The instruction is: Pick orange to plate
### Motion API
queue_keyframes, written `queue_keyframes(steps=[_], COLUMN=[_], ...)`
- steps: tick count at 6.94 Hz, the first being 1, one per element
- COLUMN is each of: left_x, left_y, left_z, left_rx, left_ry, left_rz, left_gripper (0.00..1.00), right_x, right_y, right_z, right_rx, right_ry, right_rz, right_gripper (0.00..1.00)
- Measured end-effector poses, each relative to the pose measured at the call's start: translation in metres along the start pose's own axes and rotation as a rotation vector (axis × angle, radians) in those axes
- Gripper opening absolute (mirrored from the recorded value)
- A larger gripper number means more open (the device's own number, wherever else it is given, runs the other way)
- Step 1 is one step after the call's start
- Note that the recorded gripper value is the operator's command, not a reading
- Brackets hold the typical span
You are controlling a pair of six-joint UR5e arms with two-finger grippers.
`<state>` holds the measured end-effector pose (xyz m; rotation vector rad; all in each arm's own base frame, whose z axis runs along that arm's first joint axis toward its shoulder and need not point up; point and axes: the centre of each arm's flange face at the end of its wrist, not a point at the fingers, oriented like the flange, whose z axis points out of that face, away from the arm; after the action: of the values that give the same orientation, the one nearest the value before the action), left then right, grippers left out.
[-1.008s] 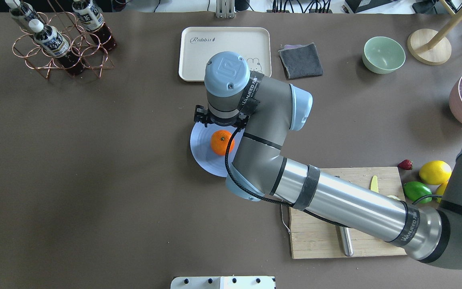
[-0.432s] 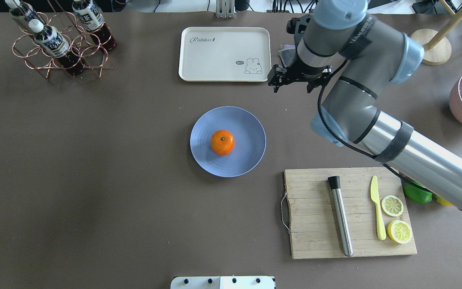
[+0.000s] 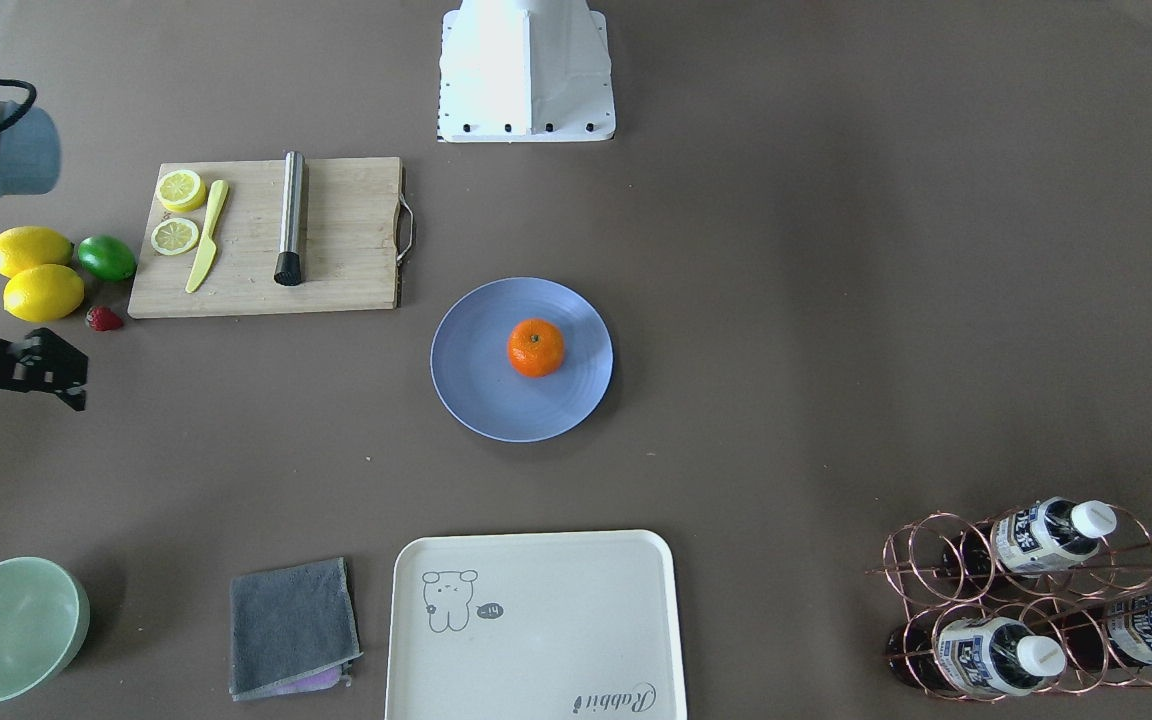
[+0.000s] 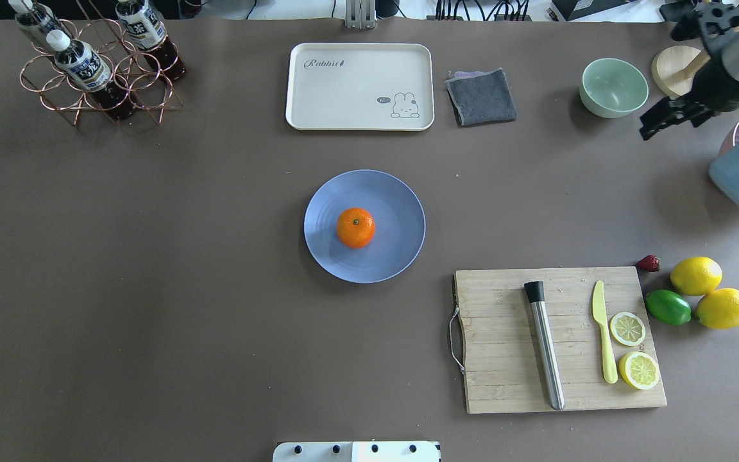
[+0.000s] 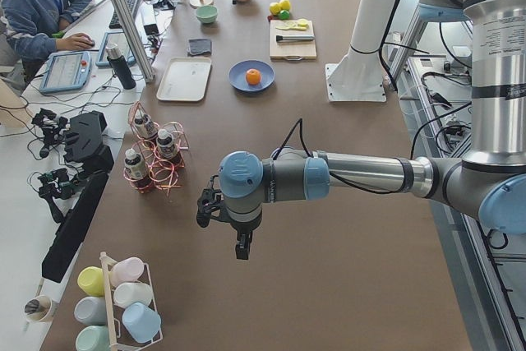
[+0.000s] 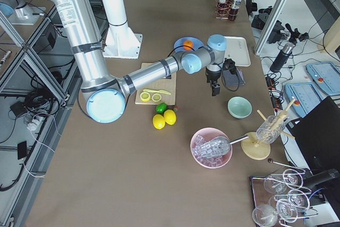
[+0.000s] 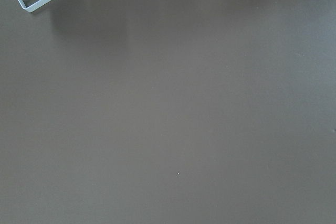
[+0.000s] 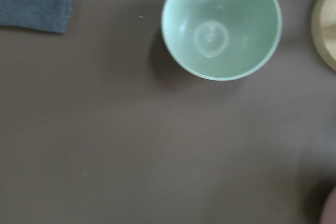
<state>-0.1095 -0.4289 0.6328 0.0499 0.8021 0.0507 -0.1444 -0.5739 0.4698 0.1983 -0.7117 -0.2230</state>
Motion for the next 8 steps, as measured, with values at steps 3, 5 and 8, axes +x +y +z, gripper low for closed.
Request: queue_keyframes(steps=[3, 5, 8], left_x=[-0.002, -0.003, -0.010], left_y=[0.000, 0.001, 0.002], left_z=[0.001, 0.003, 0.008], left_rx=[-0.003, -0.005, -0.016], left_ry=[-0.001, 0.000, 0.004], left_rz=[-0.004, -0.009, -0.026], left_gripper=[0.98, 0.98, 0.98], right_x=[0.185, 0.237, 0.260], right_y=[0.126, 0.184, 0.224], right_z=[-0.032, -0.047, -0.030], right_rx=[-0.016, -0.002, -0.035], right_ry=[0.060, 0.050, 0.035], right_rz=[-0.034, 0.061, 0.208], right_gripper=[1.00, 1.00, 1.00])
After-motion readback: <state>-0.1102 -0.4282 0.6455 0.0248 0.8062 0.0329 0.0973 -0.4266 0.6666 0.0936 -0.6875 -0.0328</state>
